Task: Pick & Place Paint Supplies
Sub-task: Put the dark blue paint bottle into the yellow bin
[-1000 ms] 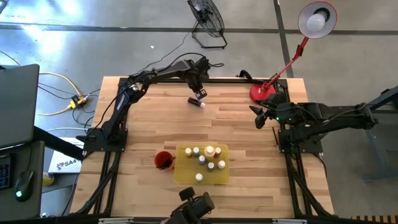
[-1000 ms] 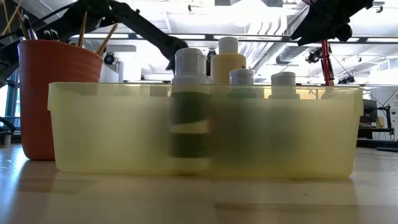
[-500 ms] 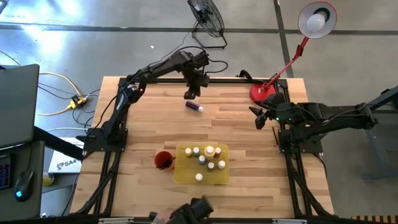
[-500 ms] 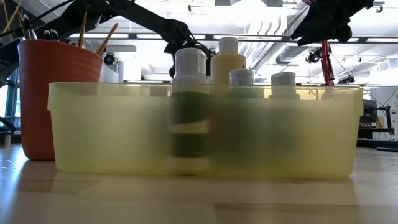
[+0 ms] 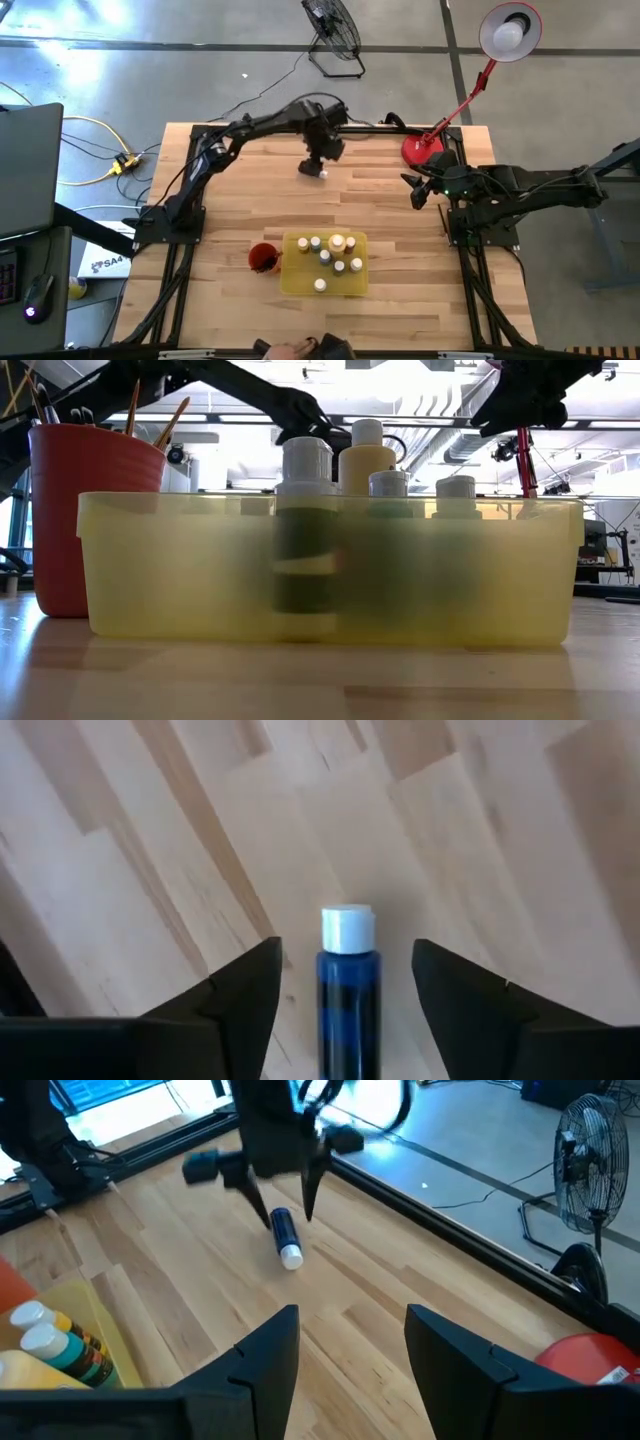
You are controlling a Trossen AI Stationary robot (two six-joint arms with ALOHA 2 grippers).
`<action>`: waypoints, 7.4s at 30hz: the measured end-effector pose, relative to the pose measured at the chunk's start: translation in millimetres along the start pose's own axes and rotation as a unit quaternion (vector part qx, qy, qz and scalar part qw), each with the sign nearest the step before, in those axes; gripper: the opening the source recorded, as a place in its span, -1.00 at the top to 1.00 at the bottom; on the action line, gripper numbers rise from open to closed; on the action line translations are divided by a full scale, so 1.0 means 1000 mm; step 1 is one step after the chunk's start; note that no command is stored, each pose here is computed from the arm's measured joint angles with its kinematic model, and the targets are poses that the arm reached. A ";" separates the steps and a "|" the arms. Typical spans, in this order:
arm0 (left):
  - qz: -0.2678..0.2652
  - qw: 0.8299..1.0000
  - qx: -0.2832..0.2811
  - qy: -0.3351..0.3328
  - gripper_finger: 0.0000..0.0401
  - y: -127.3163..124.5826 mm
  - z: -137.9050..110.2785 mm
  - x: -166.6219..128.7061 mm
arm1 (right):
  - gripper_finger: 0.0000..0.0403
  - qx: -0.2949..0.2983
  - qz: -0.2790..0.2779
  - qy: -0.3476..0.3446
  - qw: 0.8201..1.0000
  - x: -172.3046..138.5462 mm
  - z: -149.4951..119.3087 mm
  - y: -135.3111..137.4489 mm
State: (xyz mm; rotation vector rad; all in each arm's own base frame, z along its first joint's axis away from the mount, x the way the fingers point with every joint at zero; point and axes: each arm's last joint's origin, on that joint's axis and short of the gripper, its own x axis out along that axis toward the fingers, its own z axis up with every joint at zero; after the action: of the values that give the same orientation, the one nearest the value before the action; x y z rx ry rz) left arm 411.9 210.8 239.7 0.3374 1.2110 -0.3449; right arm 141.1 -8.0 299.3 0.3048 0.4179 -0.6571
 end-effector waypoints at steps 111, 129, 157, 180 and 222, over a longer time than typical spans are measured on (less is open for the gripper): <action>0.015 0.942 -0.147 -0.301 0.46 -0.092 0.036 -0.196 | 0.14 0.043 -0.033 -0.025 0.998 0.000 0.002 -0.002; 0.192 0.844 -0.300 -0.402 0.46 -0.224 0.010 -0.171 | 0.14 0.019 -0.034 -0.024 0.999 0.000 0.002 -0.002; 0.326 0.716 -0.375 -0.491 0.46 -0.440 0.072 -0.057 | 0.14 -0.024 -0.030 -0.020 0.999 0.000 0.002 -0.001; 0.364 0.644 -0.434 -0.514 0.46 -0.479 0.084 0.043 | 0.14 -0.013 0.005 -0.004 1.000 0.000 0.001 0.001; 0.311 0.695 -0.420 -0.494 0.27 -0.486 0.080 0.090 | 0.14 -0.008 0.017 0.000 1.000 0.000 0.001 0.002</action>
State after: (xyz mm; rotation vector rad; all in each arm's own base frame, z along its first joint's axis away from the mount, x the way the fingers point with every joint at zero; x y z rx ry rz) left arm 297.4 -268.1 146.3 -0.2627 0.0357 0.6013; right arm 142.4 -7.2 300.7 0.2963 0.4171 -0.6203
